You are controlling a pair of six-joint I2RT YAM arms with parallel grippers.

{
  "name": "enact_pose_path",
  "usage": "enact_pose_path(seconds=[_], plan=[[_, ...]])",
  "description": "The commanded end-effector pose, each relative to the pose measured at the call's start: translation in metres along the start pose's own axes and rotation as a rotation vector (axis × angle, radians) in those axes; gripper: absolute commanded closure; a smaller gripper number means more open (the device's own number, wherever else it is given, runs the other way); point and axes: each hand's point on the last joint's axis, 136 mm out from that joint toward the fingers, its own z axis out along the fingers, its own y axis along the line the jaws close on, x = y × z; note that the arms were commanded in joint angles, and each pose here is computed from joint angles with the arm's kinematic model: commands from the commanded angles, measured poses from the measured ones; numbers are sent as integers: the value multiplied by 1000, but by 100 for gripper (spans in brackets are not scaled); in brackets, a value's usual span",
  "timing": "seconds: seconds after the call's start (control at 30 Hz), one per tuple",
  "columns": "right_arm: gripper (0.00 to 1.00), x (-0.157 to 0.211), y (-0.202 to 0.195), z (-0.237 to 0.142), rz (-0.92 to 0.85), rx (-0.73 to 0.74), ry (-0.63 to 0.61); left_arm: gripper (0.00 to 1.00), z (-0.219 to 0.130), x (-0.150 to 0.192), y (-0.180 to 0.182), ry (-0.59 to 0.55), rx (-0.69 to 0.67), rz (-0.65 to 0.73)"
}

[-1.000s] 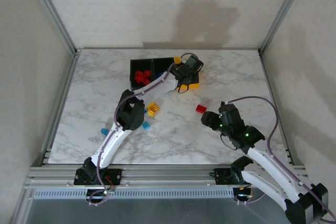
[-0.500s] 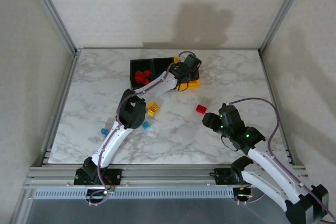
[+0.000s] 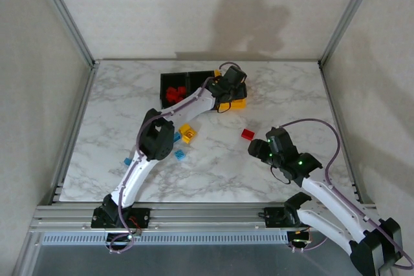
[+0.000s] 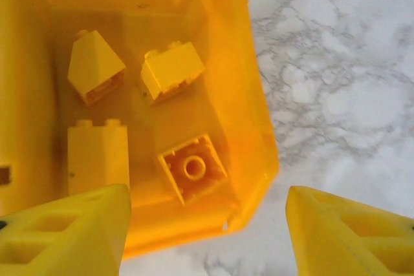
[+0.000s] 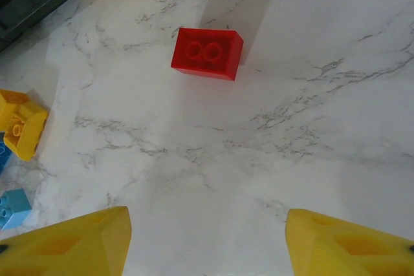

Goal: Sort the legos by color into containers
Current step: Place the lego in the container, then pick up the lego from the center of the table.

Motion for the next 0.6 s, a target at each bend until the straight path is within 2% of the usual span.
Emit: enact_pose_path(seconds=[0.0, 0.13, 0.27, 0.57], plan=[[35, -22, 16, -7, -21, -33, -61, 35, -69, -26, -33, -68, 118, 32], [35, -28, 23, -5, -33, -42, -66, 34, -104, -13, -16, -63, 132, 38], [35, -30, 30, -1, -36, -56, -55, 34, -132, 8, 18, -52, 88, 46], [35, -35, 44, 14, -40, -62, -26, 33, -167, 59, 98, -10, -22, 28]])
